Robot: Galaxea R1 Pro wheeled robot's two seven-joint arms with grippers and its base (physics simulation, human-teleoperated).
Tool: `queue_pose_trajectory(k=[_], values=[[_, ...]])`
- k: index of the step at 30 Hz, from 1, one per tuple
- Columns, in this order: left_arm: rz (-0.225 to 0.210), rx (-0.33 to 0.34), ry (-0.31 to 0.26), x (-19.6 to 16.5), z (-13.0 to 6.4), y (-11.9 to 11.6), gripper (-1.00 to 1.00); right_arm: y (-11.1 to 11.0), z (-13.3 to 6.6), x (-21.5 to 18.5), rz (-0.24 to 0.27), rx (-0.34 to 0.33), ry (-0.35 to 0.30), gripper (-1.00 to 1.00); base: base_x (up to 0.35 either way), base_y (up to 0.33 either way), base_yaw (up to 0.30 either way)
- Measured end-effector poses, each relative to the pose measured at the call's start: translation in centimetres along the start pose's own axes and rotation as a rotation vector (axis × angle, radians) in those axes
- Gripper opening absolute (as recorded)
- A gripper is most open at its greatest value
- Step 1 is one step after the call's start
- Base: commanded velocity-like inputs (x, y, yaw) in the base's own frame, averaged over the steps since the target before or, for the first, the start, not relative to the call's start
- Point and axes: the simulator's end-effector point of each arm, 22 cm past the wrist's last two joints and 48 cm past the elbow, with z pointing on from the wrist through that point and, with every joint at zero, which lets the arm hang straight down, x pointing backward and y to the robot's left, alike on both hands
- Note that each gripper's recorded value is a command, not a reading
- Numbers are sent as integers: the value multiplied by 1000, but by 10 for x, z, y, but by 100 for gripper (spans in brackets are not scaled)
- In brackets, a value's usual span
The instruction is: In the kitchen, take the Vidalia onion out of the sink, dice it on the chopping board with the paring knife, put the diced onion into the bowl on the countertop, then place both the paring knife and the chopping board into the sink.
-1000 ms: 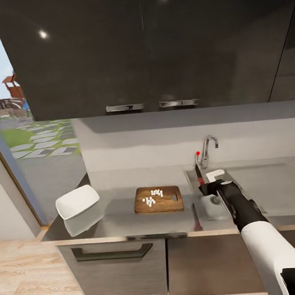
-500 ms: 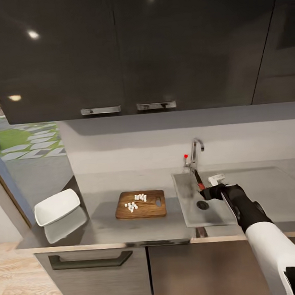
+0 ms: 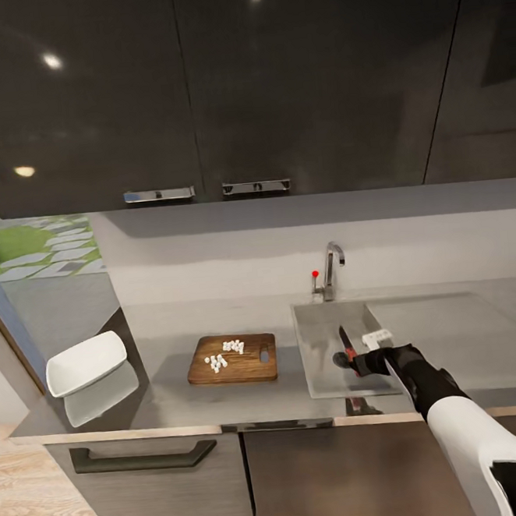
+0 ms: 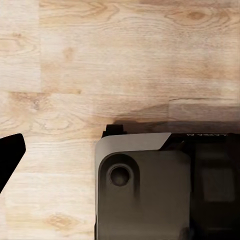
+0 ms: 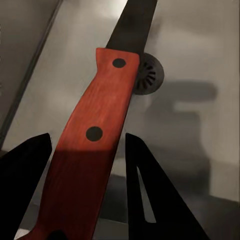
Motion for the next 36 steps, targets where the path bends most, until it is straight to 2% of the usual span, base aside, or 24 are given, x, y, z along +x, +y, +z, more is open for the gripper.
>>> queue_pose_trajectory(k=[10,14,21,25,30,36], values=[[0,3,0,0,0,-2,100,-5,3,7,12,28,11,-100,2,0,0],[0,3,-1,0,0,-2,100,-4,3,7,13,27,8,-100,227,0,0],[1,3,0,0,0,-2,100,3,9,21,14,15,32,-100,194,0,0],[0,3,0,0,0,-2,100,2,11,26,11,32,32,-100,190,0,0],[0,3,1,0,0,-2,100,5,16,43,14,41,67,-100,196,0,0],[0,3,2,1,0,-2,100,18,23,48,4,62,49,-100,42,0,0]])
